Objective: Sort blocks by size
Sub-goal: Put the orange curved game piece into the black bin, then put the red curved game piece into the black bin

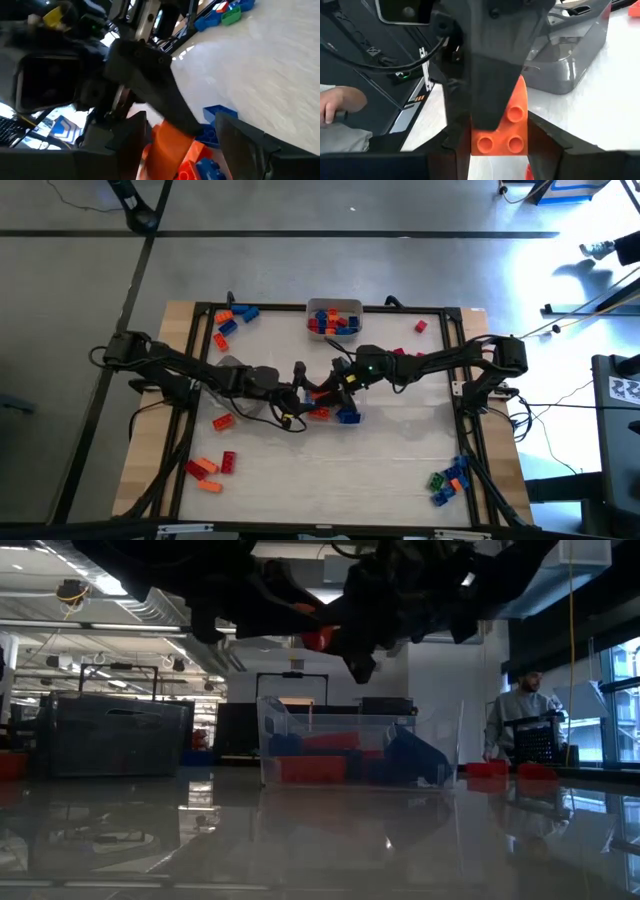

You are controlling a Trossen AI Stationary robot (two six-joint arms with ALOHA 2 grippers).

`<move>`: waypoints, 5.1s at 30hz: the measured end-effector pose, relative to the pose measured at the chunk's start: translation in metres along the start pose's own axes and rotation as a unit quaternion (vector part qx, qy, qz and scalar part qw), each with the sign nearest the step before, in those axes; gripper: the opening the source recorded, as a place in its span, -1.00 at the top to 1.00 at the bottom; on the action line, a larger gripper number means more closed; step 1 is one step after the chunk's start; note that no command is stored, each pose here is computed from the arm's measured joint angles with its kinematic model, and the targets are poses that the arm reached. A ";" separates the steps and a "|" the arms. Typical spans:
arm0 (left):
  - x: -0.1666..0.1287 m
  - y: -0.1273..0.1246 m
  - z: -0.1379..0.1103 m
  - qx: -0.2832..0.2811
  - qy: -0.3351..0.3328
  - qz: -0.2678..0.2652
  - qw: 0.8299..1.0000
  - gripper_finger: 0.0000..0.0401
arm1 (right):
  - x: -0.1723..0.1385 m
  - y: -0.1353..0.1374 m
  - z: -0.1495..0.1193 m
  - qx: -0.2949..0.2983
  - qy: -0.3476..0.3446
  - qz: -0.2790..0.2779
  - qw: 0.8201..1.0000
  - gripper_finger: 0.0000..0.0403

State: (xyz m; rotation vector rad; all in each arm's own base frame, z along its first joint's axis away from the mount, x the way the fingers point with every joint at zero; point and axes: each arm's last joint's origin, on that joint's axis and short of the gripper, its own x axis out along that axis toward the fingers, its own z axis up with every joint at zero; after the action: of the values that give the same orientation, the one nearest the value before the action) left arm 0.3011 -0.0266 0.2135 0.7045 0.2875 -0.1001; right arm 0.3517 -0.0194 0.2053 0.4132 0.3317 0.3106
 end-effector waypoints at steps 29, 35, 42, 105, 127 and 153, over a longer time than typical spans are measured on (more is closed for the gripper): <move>-0.012 -0.006 0.008 -0.038 0.020 -0.010 0.999 0.59 | -0.010 0.008 0.015 0.018 0.026 0.081 0.996 -0.25; -0.045 -0.006 0.018 -0.111 0.077 -0.001 0.991 0.59 | -0.026 0.017 0.024 0.001 0.035 0.089 0.995 -0.39; -0.094 -0.007 0.011 -0.278 0.185 0.001 0.943 0.59 | -0.027 0.016 0.024 -0.019 0.033 0.054 0.998 -0.41; -0.112 -0.004 -0.022 -0.412 0.174 0.086 0.890 -0.02 | -0.170 -0.107 -0.027 0.253 0.275 -0.565 0.735 -0.41; -0.112 -0.004 -0.021 -0.413 0.170 0.087 0.890 -0.02 | -0.157 -0.123 -0.053 0.300 0.330 -0.539 0.714 0.16; -0.110 0.002 -0.014 -0.398 0.128 0.092 0.904 -0.02 | -0.108 -0.052 0.010 0.117 0.150 -0.331 0.924 0.29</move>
State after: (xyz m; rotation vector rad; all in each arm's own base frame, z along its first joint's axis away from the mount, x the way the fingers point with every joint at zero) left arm 0.1933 -0.0170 0.2366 -0.0789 0.4733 0.2865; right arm 0.2706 -0.1069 0.2181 0.4629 0.7891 -0.3399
